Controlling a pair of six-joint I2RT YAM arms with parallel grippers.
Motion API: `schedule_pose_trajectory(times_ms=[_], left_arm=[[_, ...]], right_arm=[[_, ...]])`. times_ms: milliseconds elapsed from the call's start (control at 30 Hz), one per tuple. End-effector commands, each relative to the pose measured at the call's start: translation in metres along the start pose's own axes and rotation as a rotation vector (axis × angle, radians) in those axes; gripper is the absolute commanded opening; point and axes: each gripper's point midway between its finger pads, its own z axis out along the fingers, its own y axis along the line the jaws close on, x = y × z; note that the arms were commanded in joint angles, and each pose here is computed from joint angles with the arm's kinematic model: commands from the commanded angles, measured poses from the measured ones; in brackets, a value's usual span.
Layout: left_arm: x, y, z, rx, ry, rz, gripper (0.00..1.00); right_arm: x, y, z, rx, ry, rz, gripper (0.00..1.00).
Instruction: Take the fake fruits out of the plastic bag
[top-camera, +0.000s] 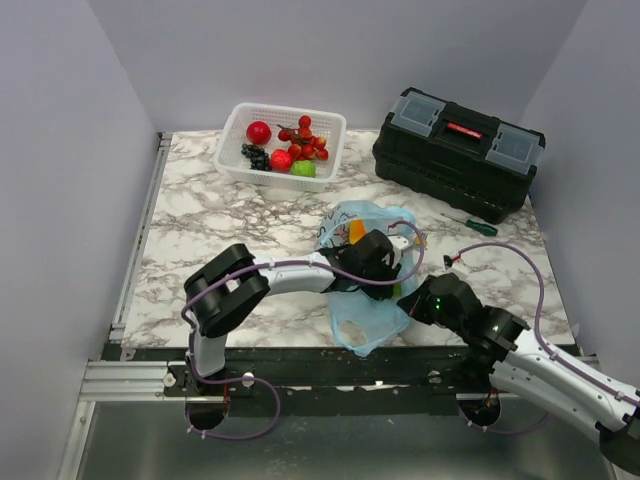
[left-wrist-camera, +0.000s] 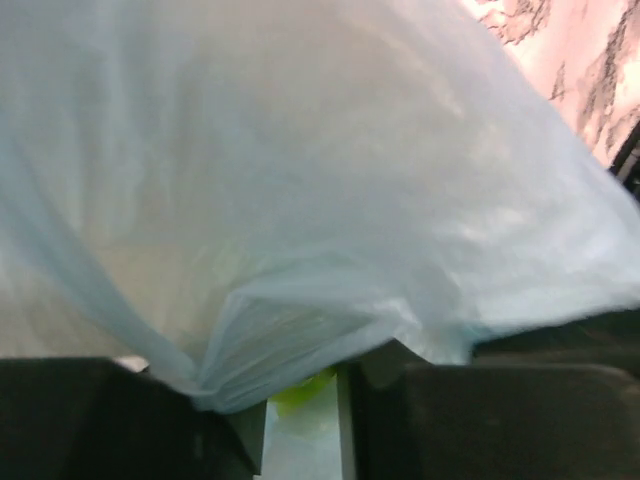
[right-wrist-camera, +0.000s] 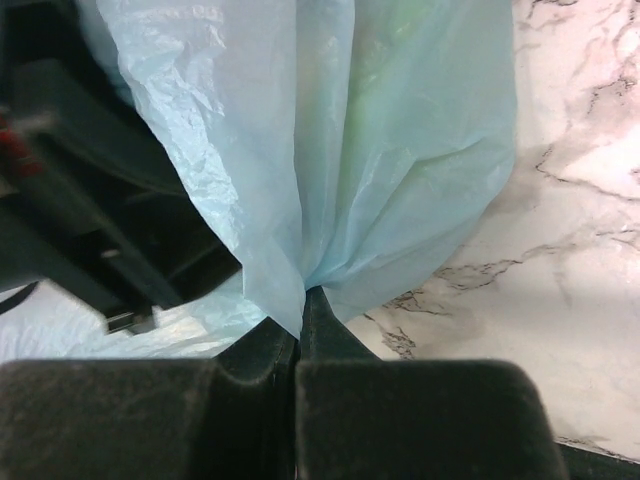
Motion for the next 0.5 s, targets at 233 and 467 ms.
schedule_pose_trajectory(times_ms=[233, 467], left_arm=[[-0.058, -0.026, -0.082, 0.005, -0.157, 0.069, 0.07], [-0.072, -0.044, -0.122, 0.054, -0.197, 0.109, 0.03]], right_arm=[[0.001, -0.012, 0.008, 0.064, -0.015, -0.003, 0.01], [-0.028, -0.026, 0.001, 0.187, -0.15, 0.079, 0.01]])
